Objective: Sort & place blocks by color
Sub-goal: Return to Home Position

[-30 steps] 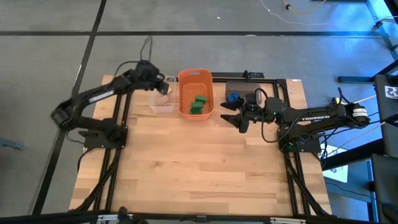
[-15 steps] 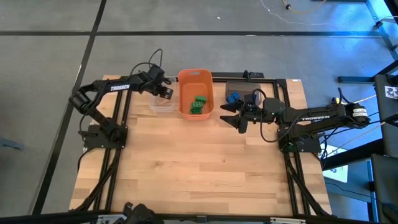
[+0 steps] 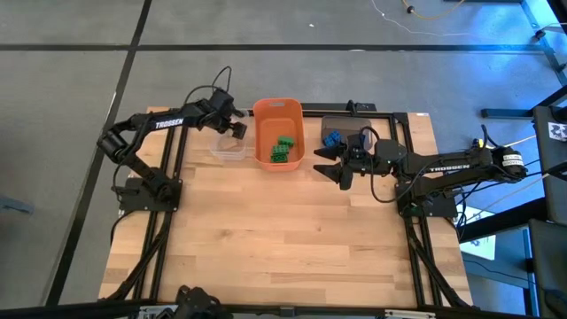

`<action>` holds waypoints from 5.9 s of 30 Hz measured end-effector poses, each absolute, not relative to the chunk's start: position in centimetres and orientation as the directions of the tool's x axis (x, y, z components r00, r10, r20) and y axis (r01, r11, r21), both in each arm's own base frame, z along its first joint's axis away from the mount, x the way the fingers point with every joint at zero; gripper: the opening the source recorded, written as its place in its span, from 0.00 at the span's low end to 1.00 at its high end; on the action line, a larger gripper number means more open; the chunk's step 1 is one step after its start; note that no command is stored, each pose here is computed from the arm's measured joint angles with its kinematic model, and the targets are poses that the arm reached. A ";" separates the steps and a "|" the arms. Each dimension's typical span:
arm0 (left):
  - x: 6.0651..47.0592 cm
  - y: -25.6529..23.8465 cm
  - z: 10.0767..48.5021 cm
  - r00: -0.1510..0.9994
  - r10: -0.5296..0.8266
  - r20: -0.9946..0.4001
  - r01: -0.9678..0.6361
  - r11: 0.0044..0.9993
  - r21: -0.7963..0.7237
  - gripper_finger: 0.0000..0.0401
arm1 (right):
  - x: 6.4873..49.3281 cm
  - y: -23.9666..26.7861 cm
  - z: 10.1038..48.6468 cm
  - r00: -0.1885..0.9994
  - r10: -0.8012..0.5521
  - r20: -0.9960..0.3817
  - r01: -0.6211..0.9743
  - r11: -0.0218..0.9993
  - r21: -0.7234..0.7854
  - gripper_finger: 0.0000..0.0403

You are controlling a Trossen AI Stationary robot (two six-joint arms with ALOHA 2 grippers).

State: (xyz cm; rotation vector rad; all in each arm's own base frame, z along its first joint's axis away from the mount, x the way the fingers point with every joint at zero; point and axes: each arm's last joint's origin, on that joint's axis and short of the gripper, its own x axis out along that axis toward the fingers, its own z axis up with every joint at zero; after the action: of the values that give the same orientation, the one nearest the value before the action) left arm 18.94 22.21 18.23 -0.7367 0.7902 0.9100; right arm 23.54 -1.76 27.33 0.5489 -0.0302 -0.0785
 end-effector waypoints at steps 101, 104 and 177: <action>9.7 0.1 17.1 0.982 0.180 0.054 -0.153 0.932 -0.329 0.00 | 17.9 -1.2 30.6 0.992 0.113 0.056 -0.126 0.917 0.378 0.04; 9.7 0.1 17.1 0.982 0.180 0.054 -0.153 0.932 -0.329 0.00 | 16.1 -1.0 31.0 0.993 0.110 0.043 -0.118 0.927 0.357 0.03; 9.7 0.1 17.1 0.982 0.182 0.052 -0.155 0.932 -0.329 0.00 | 10.0 0.1 16.6 1.000 -0.025 0.005 0.023 0.974 0.225 0.04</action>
State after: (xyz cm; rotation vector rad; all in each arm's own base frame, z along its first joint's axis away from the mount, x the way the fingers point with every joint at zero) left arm 9.69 0.10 17.07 -0.3295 -0.0824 0.1725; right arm 9.95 0.11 16.65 0.2273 -0.0076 -0.0245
